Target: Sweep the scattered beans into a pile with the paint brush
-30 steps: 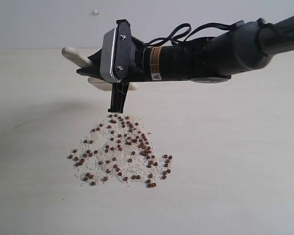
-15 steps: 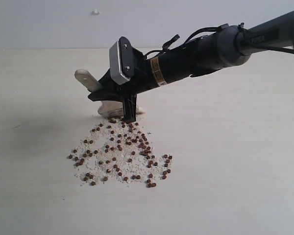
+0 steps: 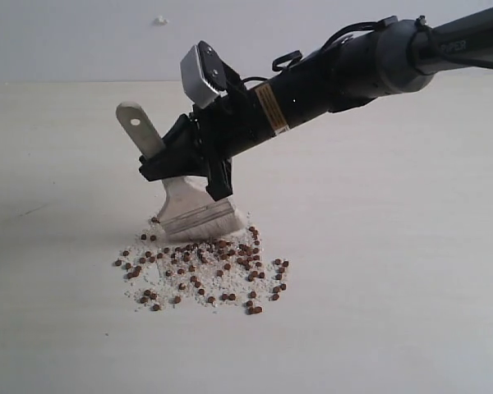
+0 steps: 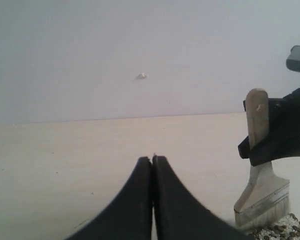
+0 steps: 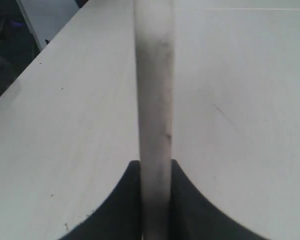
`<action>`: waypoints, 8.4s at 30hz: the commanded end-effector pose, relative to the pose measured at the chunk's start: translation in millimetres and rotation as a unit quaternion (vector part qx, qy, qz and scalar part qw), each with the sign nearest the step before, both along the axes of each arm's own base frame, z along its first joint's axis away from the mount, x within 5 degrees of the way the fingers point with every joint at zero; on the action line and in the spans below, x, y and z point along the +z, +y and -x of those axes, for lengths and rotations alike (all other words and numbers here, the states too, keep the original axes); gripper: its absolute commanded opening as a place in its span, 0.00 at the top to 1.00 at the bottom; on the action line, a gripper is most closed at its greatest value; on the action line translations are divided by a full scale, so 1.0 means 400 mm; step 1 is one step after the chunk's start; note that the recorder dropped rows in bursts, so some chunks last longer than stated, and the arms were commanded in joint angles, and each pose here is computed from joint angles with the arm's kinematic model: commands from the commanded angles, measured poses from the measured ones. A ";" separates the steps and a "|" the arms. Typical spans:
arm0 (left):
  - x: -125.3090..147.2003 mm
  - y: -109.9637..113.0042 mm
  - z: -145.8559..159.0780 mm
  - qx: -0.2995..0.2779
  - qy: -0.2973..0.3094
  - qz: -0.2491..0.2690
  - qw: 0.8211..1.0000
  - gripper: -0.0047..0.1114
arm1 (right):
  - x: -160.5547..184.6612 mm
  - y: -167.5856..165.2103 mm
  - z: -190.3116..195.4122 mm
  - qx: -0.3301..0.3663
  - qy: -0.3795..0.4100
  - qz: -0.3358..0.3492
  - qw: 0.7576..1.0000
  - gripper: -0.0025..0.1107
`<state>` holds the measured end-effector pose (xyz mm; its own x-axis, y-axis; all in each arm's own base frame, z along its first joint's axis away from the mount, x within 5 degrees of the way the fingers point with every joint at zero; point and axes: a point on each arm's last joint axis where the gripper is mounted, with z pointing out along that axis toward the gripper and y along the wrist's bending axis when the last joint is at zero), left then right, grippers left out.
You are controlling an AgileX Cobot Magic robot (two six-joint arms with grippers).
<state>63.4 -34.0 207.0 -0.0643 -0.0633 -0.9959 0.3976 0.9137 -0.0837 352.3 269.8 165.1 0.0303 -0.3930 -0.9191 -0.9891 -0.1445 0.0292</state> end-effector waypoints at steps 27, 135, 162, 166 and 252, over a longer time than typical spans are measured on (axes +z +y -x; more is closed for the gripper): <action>0.002 0.000 0.002 -0.001 -0.004 0.004 1.000 0.96 | -0.084 0.040 -0.072 -0.017 -0.187 -0.121 0.975 0.98; 0.002 0.000 0.002 0.000 -0.004 0.004 1.000 0.96 | 0.001 0.441 0.448 -0.657 -0.031 -0.047 0.752 0.98; 0.002 0.000 0.002 0.000 -0.004 0.004 1.000 0.96 | -0.067 0.366 0.416 -0.751 -0.085 0.043 0.653 0.98; 0.002 0.000 0.002 0.000 -0.004 0.004 1.000 0.96 | -0.077 0.348 0.405 -0.753 -0.093 0.052 0.649 0.98; 0.002 0.000 0.002 0.000 -0.004 0.004 1.000 0.96 | 0.345 0.130 0.213 -0.368 -0.081 -0.023 0.926 0.98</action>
<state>63.4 -34.0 207.0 -0.0643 -0.0633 -0.9959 0.3976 0.9137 -0.0837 265.1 347.9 286.7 -0.1801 -0.3600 -0.9154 -0.7062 0.6951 -0.1344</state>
